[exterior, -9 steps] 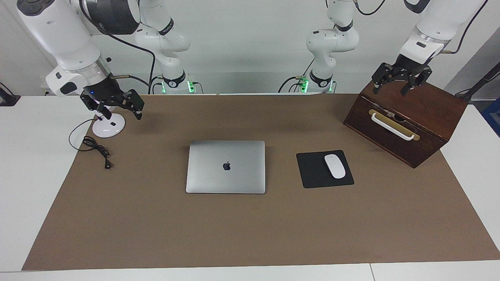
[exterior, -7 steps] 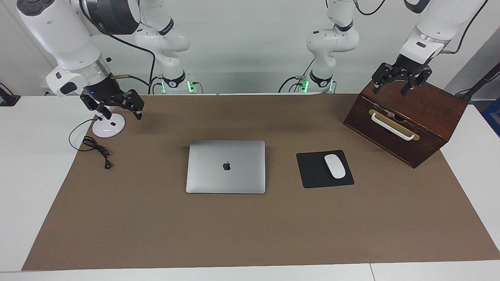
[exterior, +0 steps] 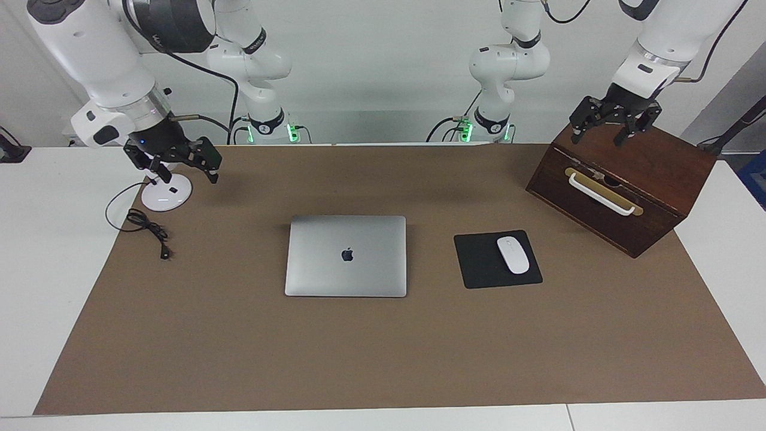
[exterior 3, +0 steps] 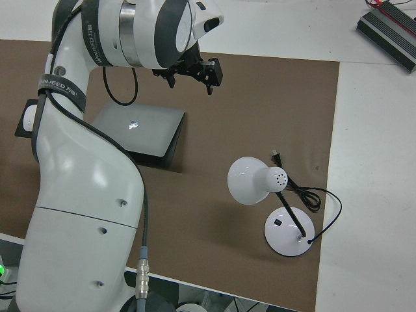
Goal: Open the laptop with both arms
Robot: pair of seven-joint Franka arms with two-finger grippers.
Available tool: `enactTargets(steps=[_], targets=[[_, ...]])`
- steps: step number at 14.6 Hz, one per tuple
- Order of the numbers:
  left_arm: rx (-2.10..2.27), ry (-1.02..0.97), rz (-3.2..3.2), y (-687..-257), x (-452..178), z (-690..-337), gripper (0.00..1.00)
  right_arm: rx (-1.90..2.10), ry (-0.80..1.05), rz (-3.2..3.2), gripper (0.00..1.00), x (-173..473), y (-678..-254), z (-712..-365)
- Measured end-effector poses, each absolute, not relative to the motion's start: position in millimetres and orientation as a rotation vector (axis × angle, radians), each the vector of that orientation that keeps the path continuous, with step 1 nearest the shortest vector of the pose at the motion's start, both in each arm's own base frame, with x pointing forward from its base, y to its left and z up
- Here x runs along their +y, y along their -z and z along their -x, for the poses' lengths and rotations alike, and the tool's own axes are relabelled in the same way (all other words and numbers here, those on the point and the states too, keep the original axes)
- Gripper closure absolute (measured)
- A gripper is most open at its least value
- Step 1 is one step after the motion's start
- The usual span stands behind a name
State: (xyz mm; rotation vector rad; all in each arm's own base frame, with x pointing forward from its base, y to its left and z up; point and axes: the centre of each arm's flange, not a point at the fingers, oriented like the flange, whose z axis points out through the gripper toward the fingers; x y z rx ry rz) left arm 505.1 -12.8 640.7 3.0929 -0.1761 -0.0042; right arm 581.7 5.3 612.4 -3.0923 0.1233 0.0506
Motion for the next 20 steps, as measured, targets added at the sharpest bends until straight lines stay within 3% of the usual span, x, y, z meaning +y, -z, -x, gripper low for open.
enactTargets(steps=[9, 16, 18, 20], targets=[[-0.175, 0.004, -3.093, -640.8, -12.7, -505.1, 0.00, 0.087, -0.081, 3.092, 0.00, 18.3, -605.7, -580.3], [-0.180, 0.001, -3.094, -641.5, -14.3, -505.1, 0.00, 0.030, -0.144, 3.092, 0.77, 39.5, -590.3, -572.1], [-0.179, 0.001, -3.094, -641.5, -14.3, -505.1, 0.00, 0.037, -0.176, 3.085, 0.80, 44.7, -581.9, -568.0], [-0.168, 0.002, -3.094, -641.5, -14.3, -505.1, 0.19, 0.125, -0.202, 3.053, 0.80, 48.6, -576.4, -566.2]])
